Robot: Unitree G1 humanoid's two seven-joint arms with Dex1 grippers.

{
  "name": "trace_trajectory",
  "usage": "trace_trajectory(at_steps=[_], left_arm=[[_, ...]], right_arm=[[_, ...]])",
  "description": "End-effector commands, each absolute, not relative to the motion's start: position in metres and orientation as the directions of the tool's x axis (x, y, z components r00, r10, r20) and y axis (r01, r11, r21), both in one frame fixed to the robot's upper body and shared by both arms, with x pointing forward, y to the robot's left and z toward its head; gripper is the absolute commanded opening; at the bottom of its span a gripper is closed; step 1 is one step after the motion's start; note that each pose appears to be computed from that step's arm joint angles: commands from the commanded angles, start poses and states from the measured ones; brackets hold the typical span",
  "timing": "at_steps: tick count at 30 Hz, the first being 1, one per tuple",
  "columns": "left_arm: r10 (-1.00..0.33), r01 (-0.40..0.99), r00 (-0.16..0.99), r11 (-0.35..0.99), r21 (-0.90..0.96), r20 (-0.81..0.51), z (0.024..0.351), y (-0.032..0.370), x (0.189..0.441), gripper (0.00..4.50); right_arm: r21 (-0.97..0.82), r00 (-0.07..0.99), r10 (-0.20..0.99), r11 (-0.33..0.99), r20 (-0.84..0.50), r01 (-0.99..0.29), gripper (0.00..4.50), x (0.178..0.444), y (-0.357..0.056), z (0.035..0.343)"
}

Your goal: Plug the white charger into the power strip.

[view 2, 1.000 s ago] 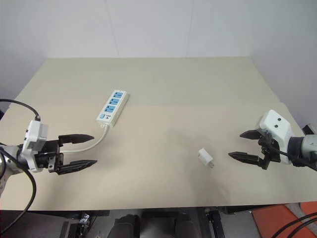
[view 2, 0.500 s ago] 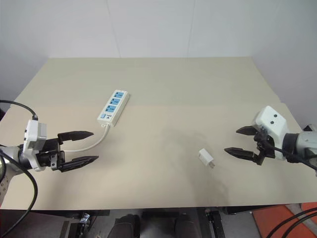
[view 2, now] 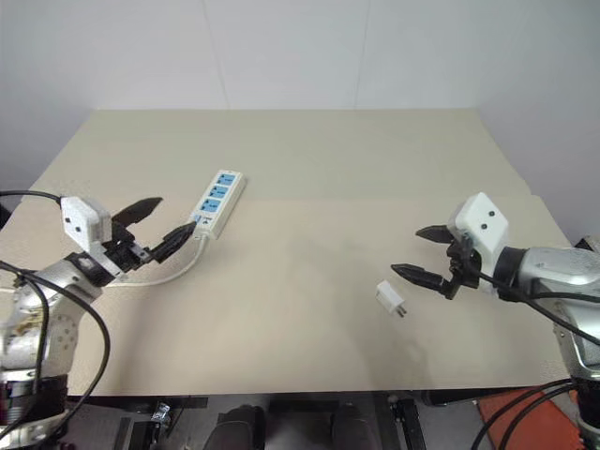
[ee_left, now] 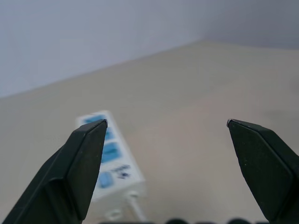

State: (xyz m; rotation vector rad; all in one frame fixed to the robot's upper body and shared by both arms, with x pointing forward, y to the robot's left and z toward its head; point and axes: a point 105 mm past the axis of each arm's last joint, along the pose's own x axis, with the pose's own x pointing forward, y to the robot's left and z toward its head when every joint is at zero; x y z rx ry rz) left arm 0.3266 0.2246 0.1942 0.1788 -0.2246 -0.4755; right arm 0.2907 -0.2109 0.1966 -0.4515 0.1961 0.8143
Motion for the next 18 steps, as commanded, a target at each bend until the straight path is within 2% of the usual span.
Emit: trace_trajectory(at_steps=[1,8,14,18], left_arm=[[-0.374,0.325,0.898,0.919,0.223,0.232,0.198,0.22,0.339,4.48],[-0.328,0.316,0.913,0.945,0.086,0.242,0.182,0.208,0.362,4.48],[-0.204,0.189,0.961,0.977,0.096,0.184,0.161,0.224,0.383,4.48],[-0.217,0.209,0.961,0.976,0.063,0.172,0.154,0.219,0.387,4.48]], right_arm=[[-0.37,0.696,0.667,0.595,-0.267,-0.713,4.5,0.296,-0.205,0.211],[-0.385,0.675,0.699,0.571,-0.236,-0.725,4.5,0.303,-0.187,0.208],[-0.394,0.675,0.7,0.566,-0.234,-0.724,4.5,0.299,-0.184,0.208],[-0.396,0.683,0.688,0.572,-0.245,-0.718,4.5,0.296,-0.185,0.204]])
